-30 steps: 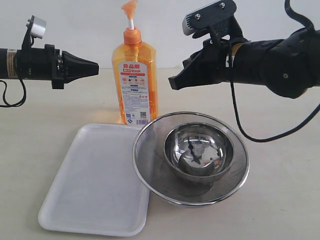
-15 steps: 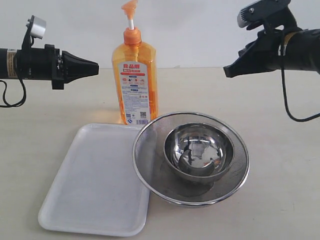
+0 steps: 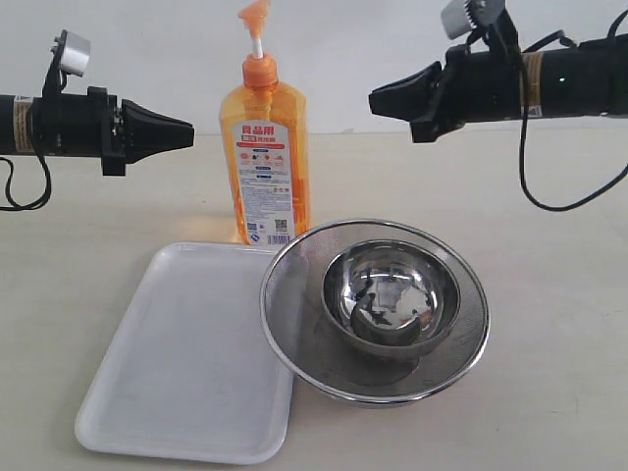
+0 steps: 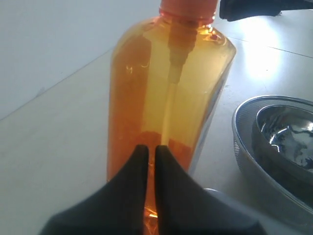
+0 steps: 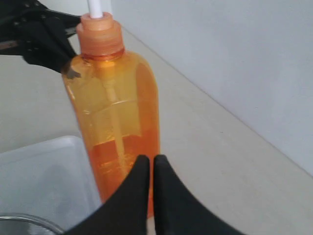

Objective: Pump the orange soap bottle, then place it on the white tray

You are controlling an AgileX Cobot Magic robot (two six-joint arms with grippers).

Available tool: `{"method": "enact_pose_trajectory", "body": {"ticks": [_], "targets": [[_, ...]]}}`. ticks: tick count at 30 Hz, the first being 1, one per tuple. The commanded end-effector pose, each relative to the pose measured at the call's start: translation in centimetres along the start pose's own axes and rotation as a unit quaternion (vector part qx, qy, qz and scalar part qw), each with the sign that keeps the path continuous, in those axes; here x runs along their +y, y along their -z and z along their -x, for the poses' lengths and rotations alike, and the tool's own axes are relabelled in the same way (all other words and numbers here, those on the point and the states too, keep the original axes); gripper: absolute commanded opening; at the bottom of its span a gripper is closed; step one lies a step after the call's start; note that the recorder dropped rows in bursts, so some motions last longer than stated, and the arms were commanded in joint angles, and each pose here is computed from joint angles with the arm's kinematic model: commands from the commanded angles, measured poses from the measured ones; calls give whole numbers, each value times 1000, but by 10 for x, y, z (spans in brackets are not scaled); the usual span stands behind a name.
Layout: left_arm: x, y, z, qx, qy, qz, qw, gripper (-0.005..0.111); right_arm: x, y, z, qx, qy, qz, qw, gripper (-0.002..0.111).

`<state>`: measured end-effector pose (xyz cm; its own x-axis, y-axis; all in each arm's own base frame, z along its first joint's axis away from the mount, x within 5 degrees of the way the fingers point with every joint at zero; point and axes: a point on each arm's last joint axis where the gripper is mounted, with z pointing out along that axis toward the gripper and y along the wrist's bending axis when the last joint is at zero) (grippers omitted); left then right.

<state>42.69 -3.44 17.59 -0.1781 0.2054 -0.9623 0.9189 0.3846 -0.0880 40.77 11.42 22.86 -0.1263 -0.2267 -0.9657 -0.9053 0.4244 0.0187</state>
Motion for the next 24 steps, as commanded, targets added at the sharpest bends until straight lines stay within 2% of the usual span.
{"method": "enact_pose_trajectory", "body": {"ticks": [1,4,7,14,17,19,21,24], "targets": [[-1,-2,2,-7,-2,-2,1000,5,-24,2,-11,12,-48,102,994,0],[0,-2,2,-8,-3,-1,1000,5,-37,-14,-29,36,-97,110,988,0],[-1,-2,2,-7,-3,-2,1000,5,-35,-32,-43,40,-121,125,984,0],[-1,-2,2,-5,-7,-3,1000,5,-4,-74,-36,14,-96,169,981,0],[-1,-2,2,-5,-7,-4,1000,5,2,-90,-37,36,-108,135,984,0],[-1,-2,2,-5,-7,-4,1000,5,8,-97,-37,47,-102,135,985,2],[-1,-2,1,-2,-8,-5,1000,5,8,-97,-37,49,-105,133,984,12],[-2,-2,-1,8,-12,-11,1000,5,6,-96,-37,54,-142,127,980,38]]}}
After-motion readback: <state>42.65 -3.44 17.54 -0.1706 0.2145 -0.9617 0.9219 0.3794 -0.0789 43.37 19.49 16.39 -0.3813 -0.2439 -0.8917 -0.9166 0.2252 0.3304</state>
